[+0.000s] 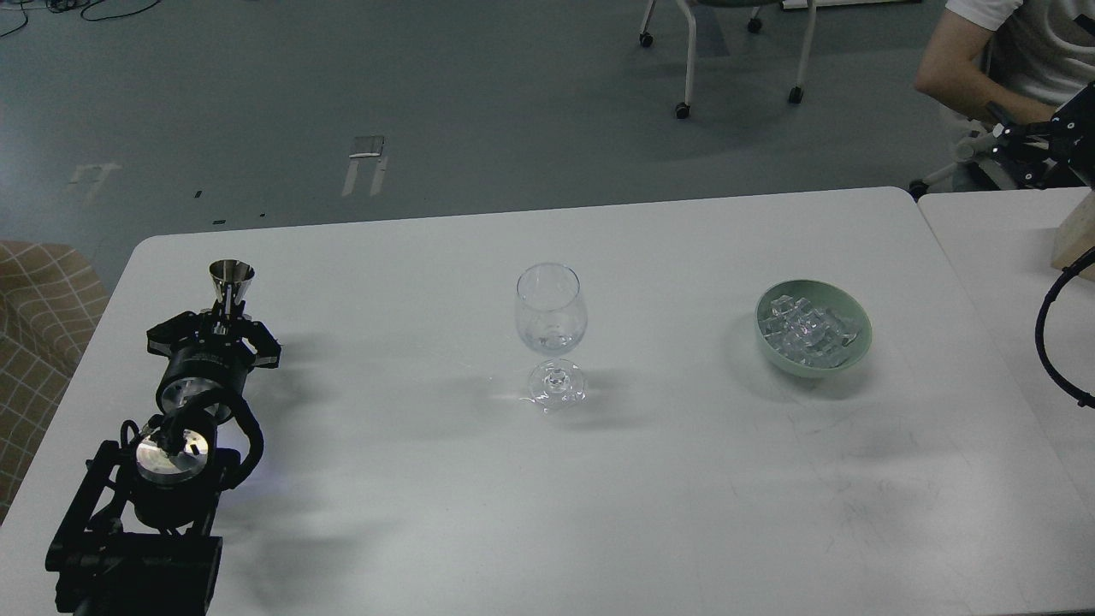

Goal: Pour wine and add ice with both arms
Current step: 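Open the left gripper and release the jigger cup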

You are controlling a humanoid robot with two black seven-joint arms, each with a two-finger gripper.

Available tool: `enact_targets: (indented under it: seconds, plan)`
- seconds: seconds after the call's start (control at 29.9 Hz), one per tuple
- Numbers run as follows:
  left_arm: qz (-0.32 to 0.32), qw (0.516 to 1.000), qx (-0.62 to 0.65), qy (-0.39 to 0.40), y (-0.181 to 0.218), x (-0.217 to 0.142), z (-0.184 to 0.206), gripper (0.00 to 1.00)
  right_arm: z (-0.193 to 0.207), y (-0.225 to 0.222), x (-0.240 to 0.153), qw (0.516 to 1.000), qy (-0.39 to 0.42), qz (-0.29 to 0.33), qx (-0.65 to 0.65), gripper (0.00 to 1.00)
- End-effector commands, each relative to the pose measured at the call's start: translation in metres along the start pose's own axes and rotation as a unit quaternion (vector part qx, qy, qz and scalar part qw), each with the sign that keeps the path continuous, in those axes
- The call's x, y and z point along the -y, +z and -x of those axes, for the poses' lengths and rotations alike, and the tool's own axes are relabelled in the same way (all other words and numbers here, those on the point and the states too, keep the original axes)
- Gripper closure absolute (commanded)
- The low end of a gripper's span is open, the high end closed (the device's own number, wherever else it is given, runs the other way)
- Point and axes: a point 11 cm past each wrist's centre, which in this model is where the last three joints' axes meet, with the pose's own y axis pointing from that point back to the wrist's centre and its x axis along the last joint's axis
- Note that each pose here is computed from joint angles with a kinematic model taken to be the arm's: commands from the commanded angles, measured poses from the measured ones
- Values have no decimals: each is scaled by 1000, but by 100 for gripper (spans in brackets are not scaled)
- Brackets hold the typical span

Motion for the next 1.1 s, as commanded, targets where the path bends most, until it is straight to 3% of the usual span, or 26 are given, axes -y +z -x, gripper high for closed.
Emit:
enact_targets:
  seconds: [0.0, 0.63, 0.77, 1.07]
  plan:
    - [0, 1000, 0, -6, 0, 0, 1, 76, -1, 1, -1, 1000, 2, 1, 0, 0]
    - [-3, 1000, -1, -6, -2, -1, 0, 69, -1, 1, -1, 1000, 1, 1, 0, 0]
    - [-3, 1000, -1, -4, -2, -1, -1, 55, -1, 1, -1, 1000, 1, 1, 0, 0]
    - [-2, 1000, 0, -8, -2, -1, 0, 52, -1, 1, -1, 1000, 1, 1, 0, 0]
